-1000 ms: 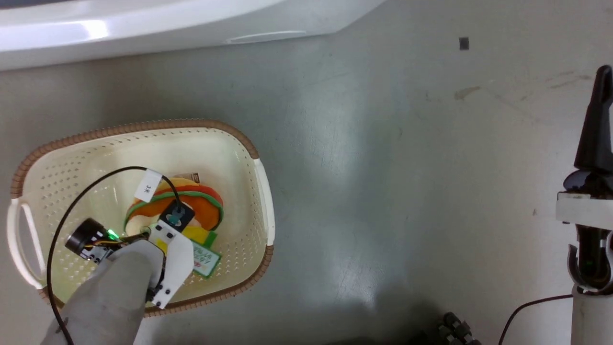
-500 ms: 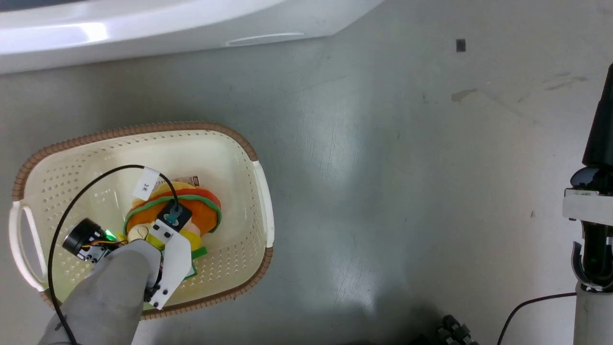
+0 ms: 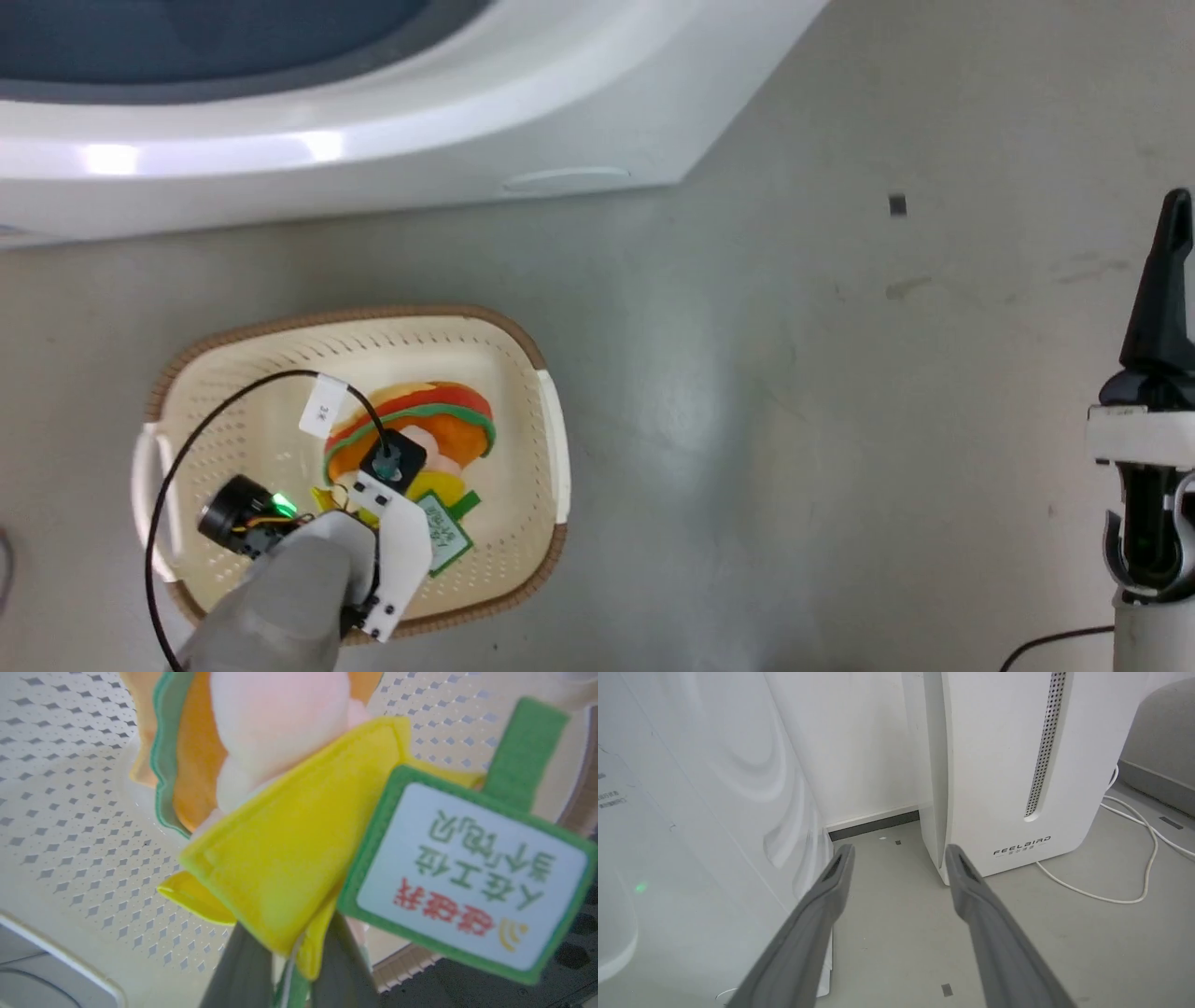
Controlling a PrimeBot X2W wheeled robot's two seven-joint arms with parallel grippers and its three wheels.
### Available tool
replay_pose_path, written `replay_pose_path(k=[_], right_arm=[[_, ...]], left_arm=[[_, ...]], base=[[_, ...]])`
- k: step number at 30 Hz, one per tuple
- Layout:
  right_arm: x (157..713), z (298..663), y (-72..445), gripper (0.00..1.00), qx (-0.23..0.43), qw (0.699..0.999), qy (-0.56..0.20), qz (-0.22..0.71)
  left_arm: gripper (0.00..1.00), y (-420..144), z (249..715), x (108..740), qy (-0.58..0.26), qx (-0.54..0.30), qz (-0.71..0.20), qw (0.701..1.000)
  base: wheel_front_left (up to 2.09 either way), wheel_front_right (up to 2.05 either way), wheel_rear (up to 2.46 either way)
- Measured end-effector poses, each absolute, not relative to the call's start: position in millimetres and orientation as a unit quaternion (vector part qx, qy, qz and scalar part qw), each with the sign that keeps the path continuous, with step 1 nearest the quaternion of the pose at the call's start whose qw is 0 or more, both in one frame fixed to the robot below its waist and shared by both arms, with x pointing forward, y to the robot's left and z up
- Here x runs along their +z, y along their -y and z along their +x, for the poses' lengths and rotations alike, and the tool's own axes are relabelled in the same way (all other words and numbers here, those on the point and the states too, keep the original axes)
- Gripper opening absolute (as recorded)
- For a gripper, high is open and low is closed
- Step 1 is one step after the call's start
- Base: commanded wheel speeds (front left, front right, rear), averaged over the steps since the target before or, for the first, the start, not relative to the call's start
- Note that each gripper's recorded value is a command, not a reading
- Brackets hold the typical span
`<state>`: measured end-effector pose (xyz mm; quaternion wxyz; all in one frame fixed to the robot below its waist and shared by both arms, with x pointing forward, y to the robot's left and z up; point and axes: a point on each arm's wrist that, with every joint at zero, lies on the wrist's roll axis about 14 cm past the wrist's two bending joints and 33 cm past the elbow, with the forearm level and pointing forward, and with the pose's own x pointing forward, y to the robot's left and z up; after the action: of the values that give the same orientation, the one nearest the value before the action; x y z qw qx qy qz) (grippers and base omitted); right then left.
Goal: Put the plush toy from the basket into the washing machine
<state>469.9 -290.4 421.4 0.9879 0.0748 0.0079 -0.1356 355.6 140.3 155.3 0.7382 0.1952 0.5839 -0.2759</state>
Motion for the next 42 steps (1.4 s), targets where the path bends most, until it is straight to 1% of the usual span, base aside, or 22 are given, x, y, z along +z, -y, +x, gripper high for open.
replay_pose_path(k=[4, 8, 13, 22, 33, 37, 42], right_arm=[[431.8, 462.3, 287.5, 1.00, -0.134, 0.988, -0.002, 0.079], [439.4, 455.3, 280.4, 1.00, -0.126, 0.989, 0.001, 0.083], [455.1, 448.7, 271.6, 1.00, -0.114, 0.989, 0.015, 0.091], [480.9, 431.8, 261.4, 1.00, -0.100, 0.989, 0.038, 0.098], [504.1, 416.4, 248.6, 1.00, -0.080, 0.989, 0.061, 0.106], [509.5, 409.8, 245.3, 1.00, -0.074, 0.989, 0.066, 0.107], [517.0, 406.4, 239.8, 1.00, -0.065, 0.989, 0.075, 0.109]], left_arm=[[0.00, -128.9, 359.4, 177.4, -0.559, -0.261, 0.162, 0.770], [0.00, -118.8, 362.4, 199.8, -0.528, -0.261, 0.148, 0.794], [0.00, -124.9, 357.8, 223.3, -0.502, -0.249, 0.143, 0.816], [0.00, -130.7, 366.2, 272.4, -0.410, -0.227, 0.123, 0.875], [0.00, -138.6, 378.7, 326.6, -0.314, -0.182, 0.097, 0.927], [0.00, -135.9, 391.5, 357.0, -0.256, -0.166, 0.083, 0.949], [0.00, -149.4, 405.1, 394.3, -0.188, -0.132, 0.081, 0.970]], base=[[0.00, 0.00, 0.00], [0.00, 0.00, 0.00], [0.00, 0.00, 0.00], [0.00, 0.00, 0.00], [0.00, 0.00, 0.00], [0.00, 0.00, 0.00], [0.00, 0.00, 0.00]])
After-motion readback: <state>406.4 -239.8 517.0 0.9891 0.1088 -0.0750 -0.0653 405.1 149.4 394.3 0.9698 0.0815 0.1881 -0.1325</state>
